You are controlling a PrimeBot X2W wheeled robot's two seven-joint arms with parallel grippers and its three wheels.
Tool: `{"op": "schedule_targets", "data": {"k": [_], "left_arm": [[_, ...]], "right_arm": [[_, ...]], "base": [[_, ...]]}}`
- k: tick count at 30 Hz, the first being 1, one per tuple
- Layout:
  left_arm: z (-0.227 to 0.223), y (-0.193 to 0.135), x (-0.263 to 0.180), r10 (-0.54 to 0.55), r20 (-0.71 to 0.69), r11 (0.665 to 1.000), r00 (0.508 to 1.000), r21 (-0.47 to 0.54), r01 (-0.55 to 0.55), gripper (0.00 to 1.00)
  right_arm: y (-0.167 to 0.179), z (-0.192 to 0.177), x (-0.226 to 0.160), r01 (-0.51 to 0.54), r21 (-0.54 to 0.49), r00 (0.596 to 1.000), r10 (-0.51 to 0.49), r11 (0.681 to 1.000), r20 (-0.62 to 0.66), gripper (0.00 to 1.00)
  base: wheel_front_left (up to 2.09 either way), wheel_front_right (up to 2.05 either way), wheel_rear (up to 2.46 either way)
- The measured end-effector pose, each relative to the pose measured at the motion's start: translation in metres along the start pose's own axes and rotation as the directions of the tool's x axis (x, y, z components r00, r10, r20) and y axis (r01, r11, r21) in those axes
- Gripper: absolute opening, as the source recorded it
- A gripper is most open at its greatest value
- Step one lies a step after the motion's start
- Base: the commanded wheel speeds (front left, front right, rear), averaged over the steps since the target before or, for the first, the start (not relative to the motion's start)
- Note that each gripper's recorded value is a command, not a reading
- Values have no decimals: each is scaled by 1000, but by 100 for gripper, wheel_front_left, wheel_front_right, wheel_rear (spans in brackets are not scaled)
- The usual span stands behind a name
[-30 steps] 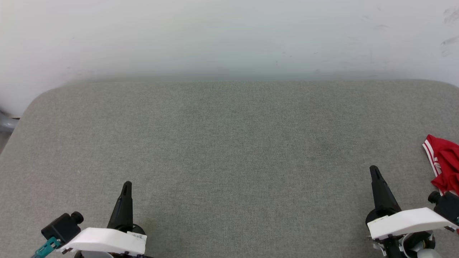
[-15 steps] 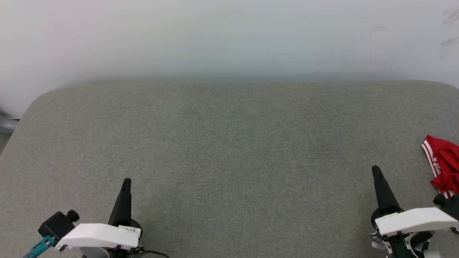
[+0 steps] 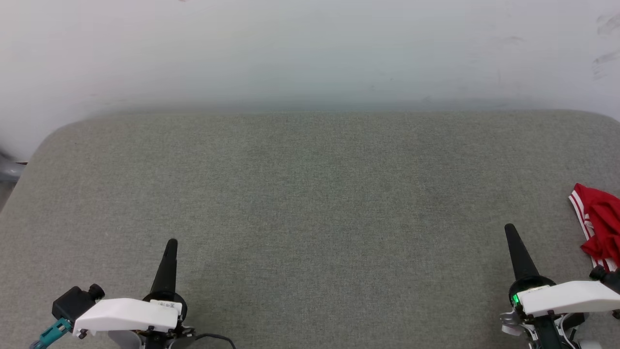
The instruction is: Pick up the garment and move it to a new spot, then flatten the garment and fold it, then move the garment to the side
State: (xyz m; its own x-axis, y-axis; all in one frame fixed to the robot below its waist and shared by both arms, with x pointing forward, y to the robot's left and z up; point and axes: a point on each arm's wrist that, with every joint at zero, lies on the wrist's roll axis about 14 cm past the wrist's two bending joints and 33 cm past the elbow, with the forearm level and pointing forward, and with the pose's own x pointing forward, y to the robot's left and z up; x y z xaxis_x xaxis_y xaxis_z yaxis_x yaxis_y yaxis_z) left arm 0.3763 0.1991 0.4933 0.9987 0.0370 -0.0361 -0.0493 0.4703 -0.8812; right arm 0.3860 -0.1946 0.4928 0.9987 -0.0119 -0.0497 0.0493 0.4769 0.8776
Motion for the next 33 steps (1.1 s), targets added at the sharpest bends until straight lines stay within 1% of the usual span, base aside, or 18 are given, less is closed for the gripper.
{"op": "schedule_targets", "data": {"k": [15,33], "left_arm": [[2,0,3,2,-8,988,1000,-152,-3,0],[2,-3,6,-8,-19,955,1000,-298,2,0]], "right_arm": [[0,2,0,0,154,1000,1,988,-4,0],[4,6,1,-18,300,1000,19,954,1,0]], "base": [[0,0,0],[0,0,0]]}}
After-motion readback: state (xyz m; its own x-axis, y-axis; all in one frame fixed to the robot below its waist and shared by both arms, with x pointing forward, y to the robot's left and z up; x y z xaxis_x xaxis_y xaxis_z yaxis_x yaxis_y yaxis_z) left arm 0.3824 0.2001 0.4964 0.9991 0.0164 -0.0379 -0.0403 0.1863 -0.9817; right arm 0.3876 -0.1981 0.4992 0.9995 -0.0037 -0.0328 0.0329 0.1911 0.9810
